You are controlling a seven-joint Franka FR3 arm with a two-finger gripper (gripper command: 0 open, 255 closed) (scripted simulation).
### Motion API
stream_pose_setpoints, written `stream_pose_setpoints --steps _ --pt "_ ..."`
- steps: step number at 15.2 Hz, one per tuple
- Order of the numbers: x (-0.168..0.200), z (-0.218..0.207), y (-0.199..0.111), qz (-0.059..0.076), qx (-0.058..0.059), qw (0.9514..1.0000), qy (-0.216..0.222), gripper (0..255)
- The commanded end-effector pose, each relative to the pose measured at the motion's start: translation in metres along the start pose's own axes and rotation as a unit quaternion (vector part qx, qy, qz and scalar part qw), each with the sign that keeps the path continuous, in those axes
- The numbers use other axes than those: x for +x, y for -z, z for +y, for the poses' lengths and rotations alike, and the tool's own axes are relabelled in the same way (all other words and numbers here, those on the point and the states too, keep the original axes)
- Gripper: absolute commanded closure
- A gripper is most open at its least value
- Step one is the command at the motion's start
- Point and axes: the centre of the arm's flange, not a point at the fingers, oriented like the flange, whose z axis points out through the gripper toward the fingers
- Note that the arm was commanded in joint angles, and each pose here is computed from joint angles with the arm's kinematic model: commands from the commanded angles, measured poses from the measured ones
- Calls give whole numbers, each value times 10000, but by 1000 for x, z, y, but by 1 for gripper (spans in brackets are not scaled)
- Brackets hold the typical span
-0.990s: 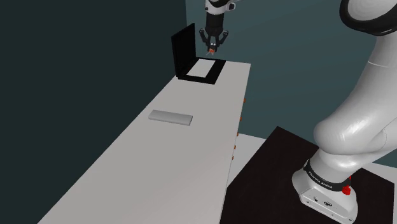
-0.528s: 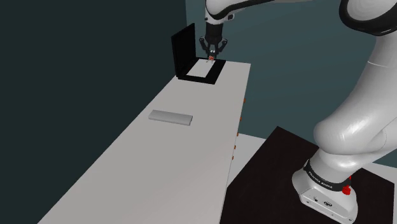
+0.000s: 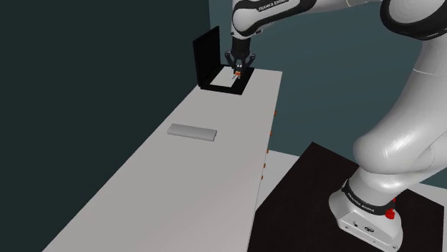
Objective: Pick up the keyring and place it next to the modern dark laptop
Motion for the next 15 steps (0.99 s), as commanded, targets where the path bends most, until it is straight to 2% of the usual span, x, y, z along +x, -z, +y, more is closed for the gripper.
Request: stream_pose_setpoints --steps 1,15 --pt "-3 1 -11 1 1 10000 -1 255" --pt "-13 6 -85 1 1 10000 -1 255"
